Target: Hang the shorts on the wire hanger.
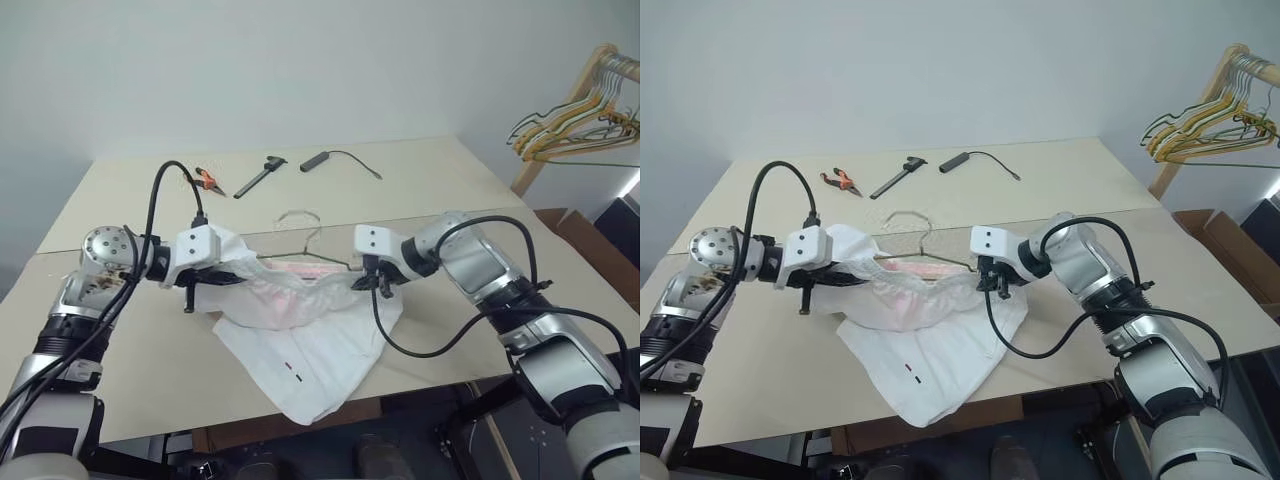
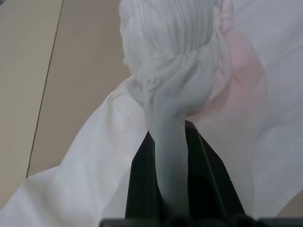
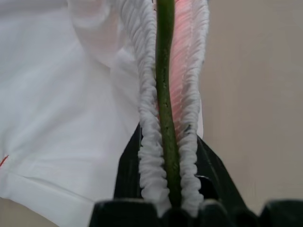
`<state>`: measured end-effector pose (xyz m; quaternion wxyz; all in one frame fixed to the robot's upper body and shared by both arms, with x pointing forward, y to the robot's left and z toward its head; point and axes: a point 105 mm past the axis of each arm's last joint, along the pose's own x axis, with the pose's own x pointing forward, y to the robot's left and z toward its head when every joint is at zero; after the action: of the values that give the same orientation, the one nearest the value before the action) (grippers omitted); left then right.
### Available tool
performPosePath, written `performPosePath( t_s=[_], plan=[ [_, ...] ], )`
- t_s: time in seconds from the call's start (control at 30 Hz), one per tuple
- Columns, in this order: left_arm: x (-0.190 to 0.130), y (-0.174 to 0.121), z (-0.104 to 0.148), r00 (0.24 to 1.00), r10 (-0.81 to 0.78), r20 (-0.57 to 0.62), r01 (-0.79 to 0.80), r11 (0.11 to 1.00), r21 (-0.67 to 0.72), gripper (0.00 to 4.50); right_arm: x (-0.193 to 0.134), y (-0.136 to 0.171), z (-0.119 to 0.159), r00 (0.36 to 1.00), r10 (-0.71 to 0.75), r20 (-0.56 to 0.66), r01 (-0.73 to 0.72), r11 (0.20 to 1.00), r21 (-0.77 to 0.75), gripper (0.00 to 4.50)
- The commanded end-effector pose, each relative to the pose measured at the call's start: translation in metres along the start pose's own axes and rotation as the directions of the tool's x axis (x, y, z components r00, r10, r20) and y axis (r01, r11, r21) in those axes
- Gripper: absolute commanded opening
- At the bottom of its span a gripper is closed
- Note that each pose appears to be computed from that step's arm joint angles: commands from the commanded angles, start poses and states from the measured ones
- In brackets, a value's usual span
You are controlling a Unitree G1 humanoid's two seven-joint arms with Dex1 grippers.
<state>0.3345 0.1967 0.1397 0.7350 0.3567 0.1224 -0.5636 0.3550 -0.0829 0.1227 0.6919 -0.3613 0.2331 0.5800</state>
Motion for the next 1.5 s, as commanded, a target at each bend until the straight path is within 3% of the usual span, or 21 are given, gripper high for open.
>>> performPosePath(
  t_s=[0.03,0.37,0.53,0.87,0.97,1.03,1.07,1.5],
  plan=[
    [-0.007,0.004,0.006,1.0,0.023,-0.006,-0.023,0.999,0.045,0.0,-0.014,-0.004,-0.002,0.999,-0.048,0.023,0.048,0.999,0.0,0.02],
    [-0.006,0.007,0.008,1.0,0.011,-0.006,-0.011,0.998,0.055,0.0,-0.019,0.002,-0.004,0.995,-0.07,0.068,0.07,0.997,0.014,0.02],
    [-0.004,0.008,0.009,1.0,0.004,-0.003,-0.004,0.998,0.061,0.0,-0.026,0.0,-0.005,0.992,-0.097,0.08,0.093,0.994,0.057,1.46],
    [-0.008,0.006,0.003,1.0,-0.002,-0.028,0.004,0.999,0.054,0.0,-0.044,0.014,-0.035,0.992,-0.118,0.033,0.113,0.984,0.141,1.46],
    [-0.007,0.007,0.004,1.0,-0.006,-0.029,0.008,0.998,0.055,0.0,-0.043,0.014,-0.035,0.992,-0.12,0.035,0.114,0.982,0.149,0.9],
    [-0.007,0.007,0.004,1.0,-0.008,-0.03,0.01,0.998,0.057,0.0,-0.044,0.012,-0.031,0.991,-0.126,0.051,0.118,0.982,0.148,0.2],
    [-0.007,0.007,0.004,1.0,-0.01,-0.029,0.011,0.998,0.058,0.0,-0.045,0.012,-0.029,0.99,-0.13,0.058,0.12,0.982,0.148,0.05],
    [-0.01,0.002,-0.002,0.997,-0.027,-0.075,0.032,0.997,0.068,0.0,-0.068,0.008,-0.012,0.982,-0.145,0.123,0.133,0.986,0.099,0.05]
  ],
)
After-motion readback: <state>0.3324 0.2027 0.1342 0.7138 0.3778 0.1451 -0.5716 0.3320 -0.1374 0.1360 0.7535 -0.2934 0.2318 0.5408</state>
